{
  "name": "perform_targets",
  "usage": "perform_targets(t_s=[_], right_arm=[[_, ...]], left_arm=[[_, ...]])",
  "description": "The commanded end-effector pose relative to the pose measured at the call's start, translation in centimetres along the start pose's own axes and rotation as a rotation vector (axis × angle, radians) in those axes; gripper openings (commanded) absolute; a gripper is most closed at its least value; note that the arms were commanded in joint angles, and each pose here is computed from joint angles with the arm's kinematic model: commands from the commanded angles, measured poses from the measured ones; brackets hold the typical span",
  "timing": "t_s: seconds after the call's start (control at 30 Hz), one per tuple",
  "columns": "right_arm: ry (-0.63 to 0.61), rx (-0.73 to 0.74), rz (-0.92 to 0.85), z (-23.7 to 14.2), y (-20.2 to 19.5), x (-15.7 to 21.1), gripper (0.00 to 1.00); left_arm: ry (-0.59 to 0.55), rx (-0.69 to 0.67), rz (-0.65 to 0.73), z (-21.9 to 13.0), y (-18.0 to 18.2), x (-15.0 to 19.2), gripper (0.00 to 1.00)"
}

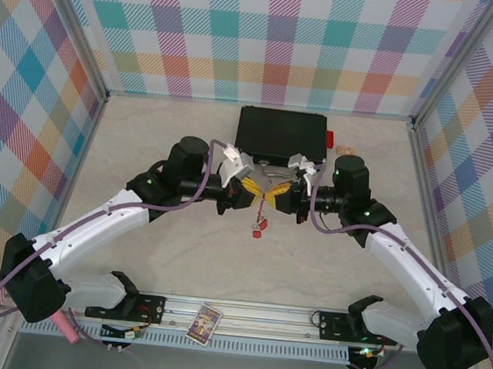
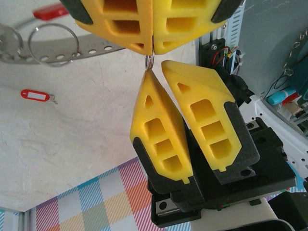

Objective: Put the keys on the keyring

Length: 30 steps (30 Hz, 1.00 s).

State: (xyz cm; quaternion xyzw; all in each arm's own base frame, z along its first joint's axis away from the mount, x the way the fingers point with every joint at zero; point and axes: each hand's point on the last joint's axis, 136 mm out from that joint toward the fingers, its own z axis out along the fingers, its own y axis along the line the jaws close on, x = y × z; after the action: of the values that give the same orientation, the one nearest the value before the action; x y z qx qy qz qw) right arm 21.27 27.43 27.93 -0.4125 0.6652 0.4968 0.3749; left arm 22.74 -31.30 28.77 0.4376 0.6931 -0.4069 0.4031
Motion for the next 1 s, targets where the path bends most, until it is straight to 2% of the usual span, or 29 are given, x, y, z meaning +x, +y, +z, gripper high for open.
perform_targets(t_s=[0.0, 0.1, 0.4, 0.97], right_arm=[[-0.022, -0.056, -0.067, -0.1, 1.6, -1.6, 0.0], [-0.023, -0.06, -0.066, 0.0, 1.6, -1.6, 0.0], [-0.024, -0.06, -0.069, 0.0, 1.7, -1.7, 0.0], [-0.025, -0.072, -0.069, 0.0, 1.9, -1.7, 0.0]], left_arm=[[-0.056, -0.053, 0.042, -0.7, 0.6, -1.5, 0.16], [-0.075, -0.06, 0.048, -1.0, 0.5, -1.8, 0.17], [-0.04, 0.061, 0.026, -0.3, -1.0, -1.2, 0.17], [0.002, 0.1, 0.01, 0.0, -1.4, -0.7, 0.14]])
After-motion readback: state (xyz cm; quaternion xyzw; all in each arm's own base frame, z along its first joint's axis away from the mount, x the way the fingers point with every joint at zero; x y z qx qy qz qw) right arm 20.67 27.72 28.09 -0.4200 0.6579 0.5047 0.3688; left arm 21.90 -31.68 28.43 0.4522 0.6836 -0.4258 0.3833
